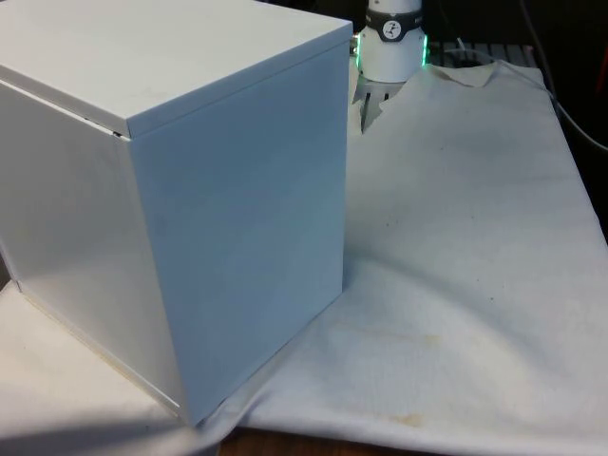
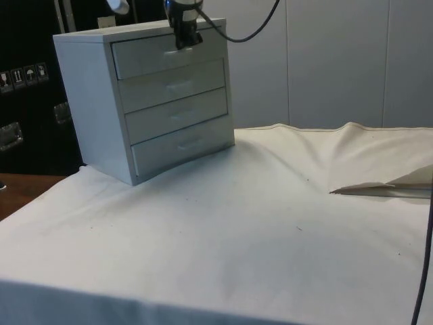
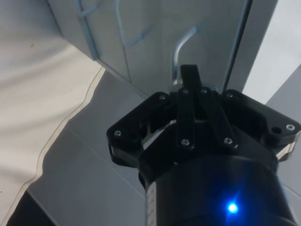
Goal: Open the drawer, then close it.
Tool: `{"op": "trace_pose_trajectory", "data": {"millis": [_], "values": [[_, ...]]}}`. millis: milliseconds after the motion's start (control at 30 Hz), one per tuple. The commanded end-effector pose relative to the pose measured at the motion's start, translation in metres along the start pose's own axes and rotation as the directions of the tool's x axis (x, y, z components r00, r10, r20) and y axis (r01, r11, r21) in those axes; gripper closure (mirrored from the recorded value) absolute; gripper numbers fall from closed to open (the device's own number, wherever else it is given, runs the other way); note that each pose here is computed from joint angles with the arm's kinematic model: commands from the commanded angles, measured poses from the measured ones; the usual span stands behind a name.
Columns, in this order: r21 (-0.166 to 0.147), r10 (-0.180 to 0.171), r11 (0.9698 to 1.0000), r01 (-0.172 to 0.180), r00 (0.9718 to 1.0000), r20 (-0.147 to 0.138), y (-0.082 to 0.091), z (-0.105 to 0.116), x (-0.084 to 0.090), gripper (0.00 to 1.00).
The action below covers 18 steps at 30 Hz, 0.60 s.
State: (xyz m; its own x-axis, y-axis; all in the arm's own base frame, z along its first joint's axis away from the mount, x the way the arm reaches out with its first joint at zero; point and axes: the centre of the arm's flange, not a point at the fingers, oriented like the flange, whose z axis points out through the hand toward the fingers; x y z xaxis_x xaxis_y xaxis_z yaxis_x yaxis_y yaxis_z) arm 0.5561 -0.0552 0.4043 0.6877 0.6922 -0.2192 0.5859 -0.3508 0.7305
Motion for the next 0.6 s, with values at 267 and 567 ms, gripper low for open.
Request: {"op": "trace_pose_trajectory", "data": {"millis": [267, 567], "values": [[-0.007, 0.014, 0.9999, -0.014, 0.9999, -0.009, -0.009, -0.017, -0.008, 1.00], [-0.011, 0.027, 0.9996, -0.027, 0.9994, -0.023, -0.020, -0.030, -0.015, 1.00]]}}
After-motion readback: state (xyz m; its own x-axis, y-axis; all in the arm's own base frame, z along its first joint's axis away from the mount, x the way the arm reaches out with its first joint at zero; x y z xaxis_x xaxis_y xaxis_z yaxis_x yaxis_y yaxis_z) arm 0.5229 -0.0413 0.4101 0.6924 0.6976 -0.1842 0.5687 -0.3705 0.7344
